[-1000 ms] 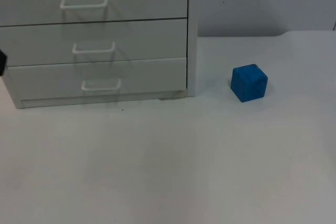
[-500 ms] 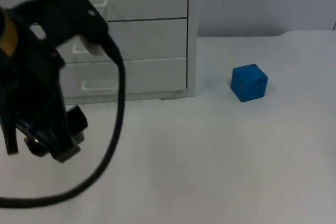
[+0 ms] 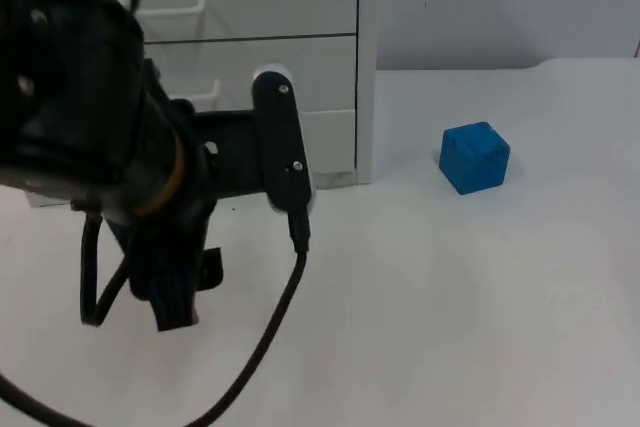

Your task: Open the drawer with the left hand, place the block into the drawer with the right hand, then close the drawer with the left hand.

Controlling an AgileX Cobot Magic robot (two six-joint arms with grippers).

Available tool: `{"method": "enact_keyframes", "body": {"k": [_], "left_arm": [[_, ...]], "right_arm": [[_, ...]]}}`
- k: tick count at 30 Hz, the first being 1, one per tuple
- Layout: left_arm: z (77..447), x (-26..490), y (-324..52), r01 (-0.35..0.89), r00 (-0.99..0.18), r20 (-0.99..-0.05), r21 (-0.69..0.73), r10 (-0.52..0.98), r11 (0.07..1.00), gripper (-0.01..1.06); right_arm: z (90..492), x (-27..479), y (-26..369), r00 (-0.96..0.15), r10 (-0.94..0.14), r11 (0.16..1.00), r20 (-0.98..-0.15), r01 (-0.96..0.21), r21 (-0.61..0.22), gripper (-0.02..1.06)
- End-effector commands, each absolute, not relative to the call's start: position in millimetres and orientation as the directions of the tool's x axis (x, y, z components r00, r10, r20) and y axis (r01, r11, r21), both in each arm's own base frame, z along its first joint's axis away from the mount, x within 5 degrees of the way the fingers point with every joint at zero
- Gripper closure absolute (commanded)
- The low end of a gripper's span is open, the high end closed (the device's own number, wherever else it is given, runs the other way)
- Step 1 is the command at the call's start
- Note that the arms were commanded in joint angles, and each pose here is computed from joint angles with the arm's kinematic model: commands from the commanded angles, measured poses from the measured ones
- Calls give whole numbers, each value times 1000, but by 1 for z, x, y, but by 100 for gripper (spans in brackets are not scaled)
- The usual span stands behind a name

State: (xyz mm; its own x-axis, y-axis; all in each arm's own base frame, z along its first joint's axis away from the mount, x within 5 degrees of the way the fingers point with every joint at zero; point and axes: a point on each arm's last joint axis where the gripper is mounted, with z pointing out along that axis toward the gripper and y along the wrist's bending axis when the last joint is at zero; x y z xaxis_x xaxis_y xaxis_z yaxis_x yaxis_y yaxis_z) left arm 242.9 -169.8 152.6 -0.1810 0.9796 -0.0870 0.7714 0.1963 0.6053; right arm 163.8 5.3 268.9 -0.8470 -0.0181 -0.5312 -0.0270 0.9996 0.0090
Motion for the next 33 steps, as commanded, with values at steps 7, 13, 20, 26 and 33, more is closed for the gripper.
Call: {"method": "enact_keyframes", "body": {"k": [7,13,20,26,33], "left_arm": [[137,271,-163,715,-152,-166,662,974,224,31],[125,284,-150,720,-157,-171,655,973,231,31],[110,297,-146,714,-232,-185,634,955,296,31],[100,306,-152,720,-234,-176,629,956,292,34],[89,318,-157,715,-242,-155,639,958,284,36]], "right_arm": [[273,166,6,-833,-20,999,-554,-31,11,0],[274,167,6,-825,-13,1000,-565,-26,15,0],[274,167,6,-825,-16,1000,-565,-26,11,0],[273,167,6,-826,-17,1000,-563,-27,9,0],[273,167,6,-826,-17,1000,-563,-27,9,0]]}}
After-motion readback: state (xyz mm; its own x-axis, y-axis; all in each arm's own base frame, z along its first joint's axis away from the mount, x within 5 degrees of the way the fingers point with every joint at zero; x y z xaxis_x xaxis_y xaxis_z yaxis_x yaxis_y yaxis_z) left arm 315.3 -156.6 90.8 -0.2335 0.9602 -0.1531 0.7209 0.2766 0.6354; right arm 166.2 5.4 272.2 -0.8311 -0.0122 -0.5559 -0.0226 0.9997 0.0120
